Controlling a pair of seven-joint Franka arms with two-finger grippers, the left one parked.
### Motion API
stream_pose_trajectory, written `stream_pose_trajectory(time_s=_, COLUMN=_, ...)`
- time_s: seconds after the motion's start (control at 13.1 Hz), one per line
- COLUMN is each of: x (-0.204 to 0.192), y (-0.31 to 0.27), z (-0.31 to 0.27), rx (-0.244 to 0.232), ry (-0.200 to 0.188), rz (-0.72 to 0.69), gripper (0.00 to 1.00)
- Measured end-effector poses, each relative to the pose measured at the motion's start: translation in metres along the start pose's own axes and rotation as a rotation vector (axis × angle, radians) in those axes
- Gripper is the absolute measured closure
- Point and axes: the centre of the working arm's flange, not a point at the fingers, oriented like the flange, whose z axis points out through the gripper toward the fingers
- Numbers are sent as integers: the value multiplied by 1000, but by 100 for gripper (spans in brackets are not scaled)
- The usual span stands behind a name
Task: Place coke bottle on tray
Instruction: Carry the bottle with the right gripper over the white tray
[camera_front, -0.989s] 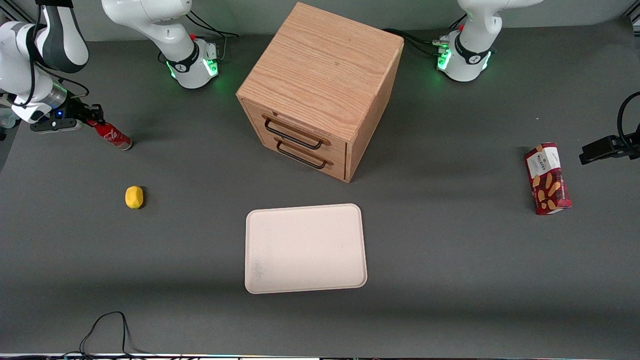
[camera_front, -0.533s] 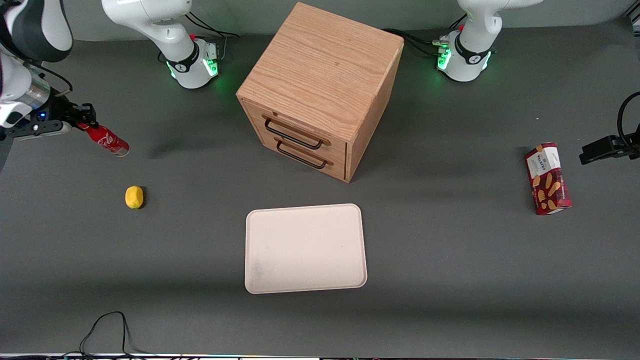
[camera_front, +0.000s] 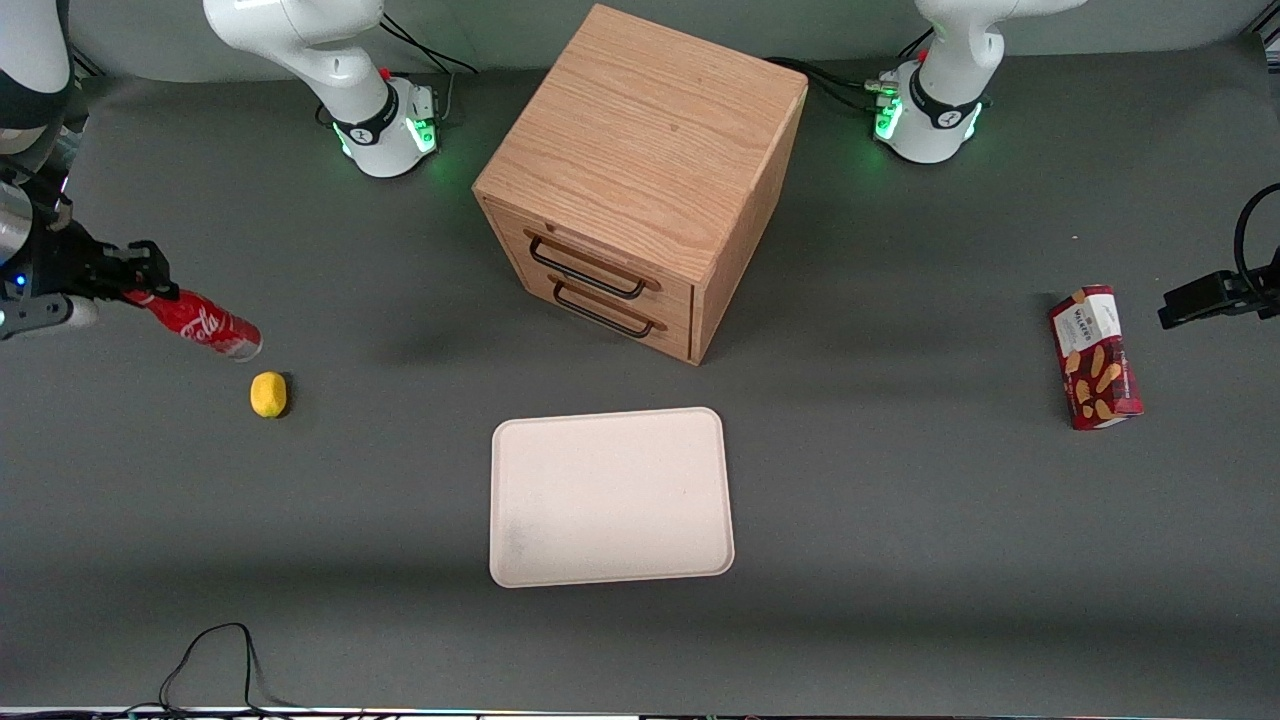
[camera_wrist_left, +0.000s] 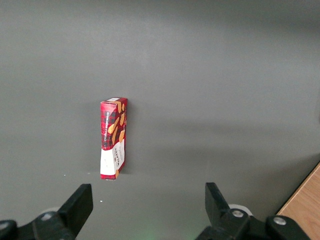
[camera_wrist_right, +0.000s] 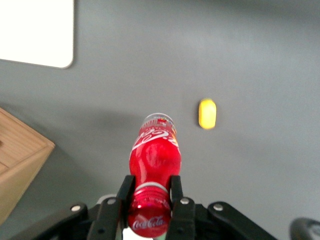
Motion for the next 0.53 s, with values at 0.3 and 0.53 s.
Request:
stream_pose_trajectory(time_s=0.3, x=71, y=-84, z=-8, rx=-4, ry=28, rz=-15, gripper=67)
stream_pose_trajectory(time_s=0.53, x=132, y=-153, z=33, rx=47, ry=36, rz=-49, gripper=67)
